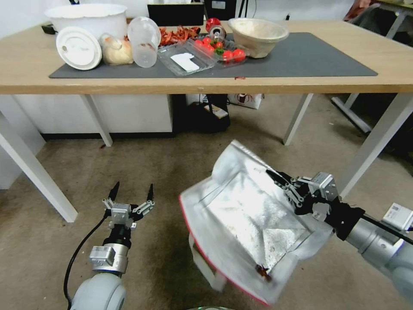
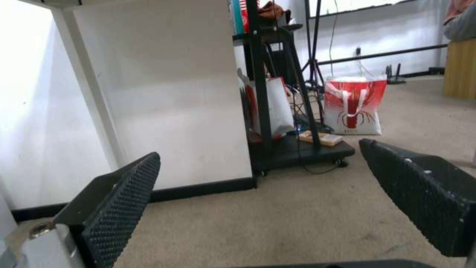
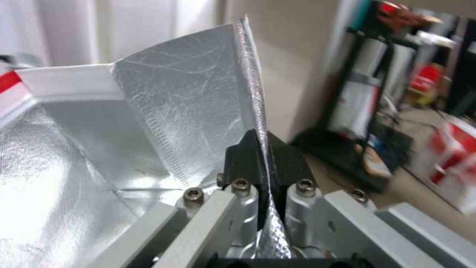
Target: Pick up the food delivery bag from the floor and place it on the table.
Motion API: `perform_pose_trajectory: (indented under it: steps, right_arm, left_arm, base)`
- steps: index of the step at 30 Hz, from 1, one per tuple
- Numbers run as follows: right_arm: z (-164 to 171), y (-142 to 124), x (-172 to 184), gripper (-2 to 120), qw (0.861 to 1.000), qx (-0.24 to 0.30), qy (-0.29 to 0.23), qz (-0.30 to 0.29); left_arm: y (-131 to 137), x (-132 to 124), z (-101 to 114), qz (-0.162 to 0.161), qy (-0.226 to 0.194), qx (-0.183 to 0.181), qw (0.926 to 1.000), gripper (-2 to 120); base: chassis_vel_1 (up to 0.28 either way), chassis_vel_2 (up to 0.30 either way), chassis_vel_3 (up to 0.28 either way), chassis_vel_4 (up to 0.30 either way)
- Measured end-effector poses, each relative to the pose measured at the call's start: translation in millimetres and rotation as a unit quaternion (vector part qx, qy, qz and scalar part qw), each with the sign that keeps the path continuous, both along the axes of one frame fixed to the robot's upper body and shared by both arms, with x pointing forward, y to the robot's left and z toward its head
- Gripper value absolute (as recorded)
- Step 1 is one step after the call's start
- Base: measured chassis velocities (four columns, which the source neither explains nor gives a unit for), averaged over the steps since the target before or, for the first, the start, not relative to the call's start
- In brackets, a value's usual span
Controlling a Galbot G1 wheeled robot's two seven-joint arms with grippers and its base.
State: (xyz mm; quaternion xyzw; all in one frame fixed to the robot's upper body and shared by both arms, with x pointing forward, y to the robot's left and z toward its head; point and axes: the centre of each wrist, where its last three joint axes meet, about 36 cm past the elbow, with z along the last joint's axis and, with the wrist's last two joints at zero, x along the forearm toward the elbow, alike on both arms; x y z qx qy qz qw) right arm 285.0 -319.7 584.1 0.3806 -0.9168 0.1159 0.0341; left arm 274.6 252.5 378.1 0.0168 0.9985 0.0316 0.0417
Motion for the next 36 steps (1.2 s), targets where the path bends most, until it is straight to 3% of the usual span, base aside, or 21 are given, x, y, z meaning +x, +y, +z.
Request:
perform_pose_trajectory:
  steps: [7, 9, 21, 36]
  right_arm:
    - [4, -6, 5, 0, 0.999, 0.016, -0.004, 0.044]
    - [9, -11, 9, 0, 0.994, 0.044, 0.007, 0.096]
    - [10, -27, 22, 0, 0.981, 0.097, 0.042, 0.165]
    - [11, -44, 33, 0, 0.976, 0.107, 0.043, 0.184]
  left_arm:
    - [0, 1, 3, 0.001, 0.001, -0.001, 1.0, 100]
    - [0, 2, 4, 0.003, 0.004, -0.001, 1.0, 100]
    - [1, 2, 9, 0.01, 0.012, -0.01, 0.9998, 100]
    - [6, 1, 12, 0.002, 0.016, -0.023, 0.9996, 100]
  base:
    - [0.0, 0.0, 0.0, 0.0]
    - [0.0, 0.0, 0.0, 0.0]
    - [0.0, 0.0, 0.0, 0.0]
    - [0.0, 0.0, 0.0, 0.0]
